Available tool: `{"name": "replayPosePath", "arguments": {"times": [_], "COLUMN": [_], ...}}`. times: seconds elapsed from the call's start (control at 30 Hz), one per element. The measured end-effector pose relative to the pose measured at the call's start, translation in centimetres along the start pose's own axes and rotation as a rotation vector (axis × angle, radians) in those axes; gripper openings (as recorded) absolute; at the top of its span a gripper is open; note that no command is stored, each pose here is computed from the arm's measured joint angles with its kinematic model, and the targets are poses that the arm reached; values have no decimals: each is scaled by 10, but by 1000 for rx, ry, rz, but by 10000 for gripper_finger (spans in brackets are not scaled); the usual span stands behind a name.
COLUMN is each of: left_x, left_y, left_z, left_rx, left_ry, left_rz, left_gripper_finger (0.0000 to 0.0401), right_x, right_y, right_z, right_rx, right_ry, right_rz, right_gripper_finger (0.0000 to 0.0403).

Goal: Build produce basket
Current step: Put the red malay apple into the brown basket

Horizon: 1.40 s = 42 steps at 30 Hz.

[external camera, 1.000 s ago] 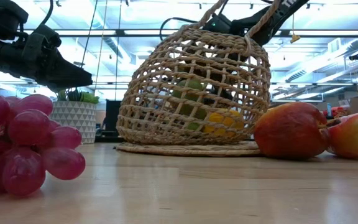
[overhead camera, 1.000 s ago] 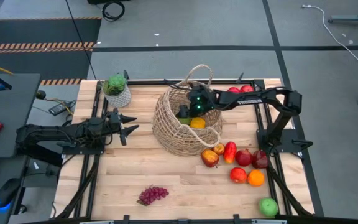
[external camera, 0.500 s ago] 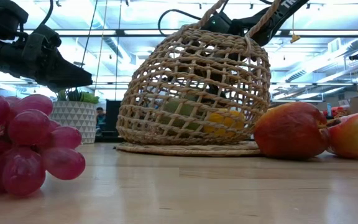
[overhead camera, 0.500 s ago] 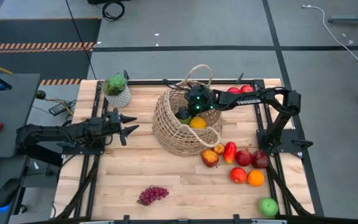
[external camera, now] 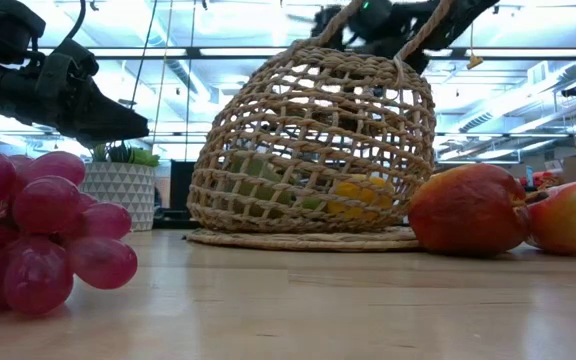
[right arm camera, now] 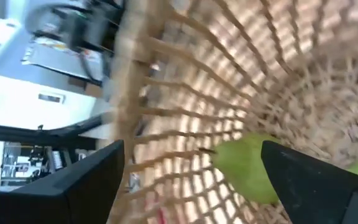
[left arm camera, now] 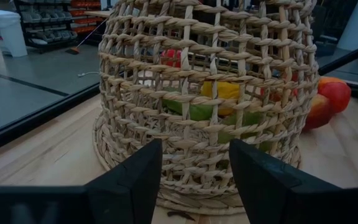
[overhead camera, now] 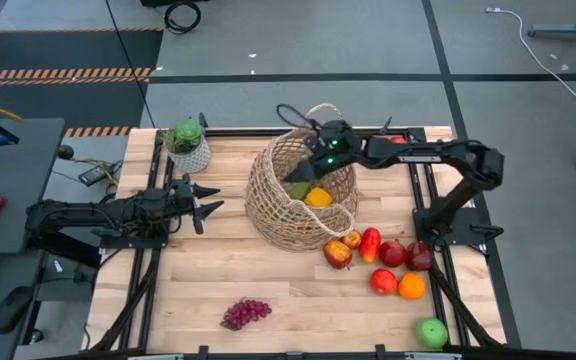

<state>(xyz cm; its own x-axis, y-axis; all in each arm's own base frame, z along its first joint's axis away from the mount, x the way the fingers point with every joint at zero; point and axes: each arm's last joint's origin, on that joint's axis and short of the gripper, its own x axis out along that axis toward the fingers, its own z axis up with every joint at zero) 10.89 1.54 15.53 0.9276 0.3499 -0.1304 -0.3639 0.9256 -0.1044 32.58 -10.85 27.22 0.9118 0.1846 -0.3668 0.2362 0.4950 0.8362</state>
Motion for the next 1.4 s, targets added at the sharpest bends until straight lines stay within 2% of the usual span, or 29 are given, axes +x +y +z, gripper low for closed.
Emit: {"name": "replayPosePath", "arguments": {"times": [0.17, 0.3, 0.43, 0.57, 0.73, 0.97, 1.27, 1.4], "left_x": [0, 0, 0, 0, 0, 0, 0, 0], "left_y": [0, 0, 0, 0, 0, 0, 0, 0], "left_z": [0, 0, 0, 0, 0, 0, 0, 0], "left_rx": [0, 0, 0, 0, 0, 0, 0, 0], "left_ry": [-1, 0, 0, 0, 0, 0, 0, 0], "left_rz": [0, 0, 0, 0, 0, 0, 0, 0], "left_gripper_finger": [198, 195, 193, 197, 193, 197, 196, 196], "right_x": [-32, -55, -73, -85, -84, -76, -53, -51], "right_y": [31, 59, 86, 111, 133, 156, 169, 186], "right_z": [1, -8, -23, -44, -74, -121, -175, -190], "right_rx": [-70, -168, -370, -602, -830, -1015, -1138, -1152], "right_ry": [-91, -151, -206, -293, -353, -336, -297, -291], "right_rz": [60, 116, 163, 156, 109, 107, -16, -15], "right_gripper_finger": [376, 375, 375, 375, 375, 375, 375, 375]}}
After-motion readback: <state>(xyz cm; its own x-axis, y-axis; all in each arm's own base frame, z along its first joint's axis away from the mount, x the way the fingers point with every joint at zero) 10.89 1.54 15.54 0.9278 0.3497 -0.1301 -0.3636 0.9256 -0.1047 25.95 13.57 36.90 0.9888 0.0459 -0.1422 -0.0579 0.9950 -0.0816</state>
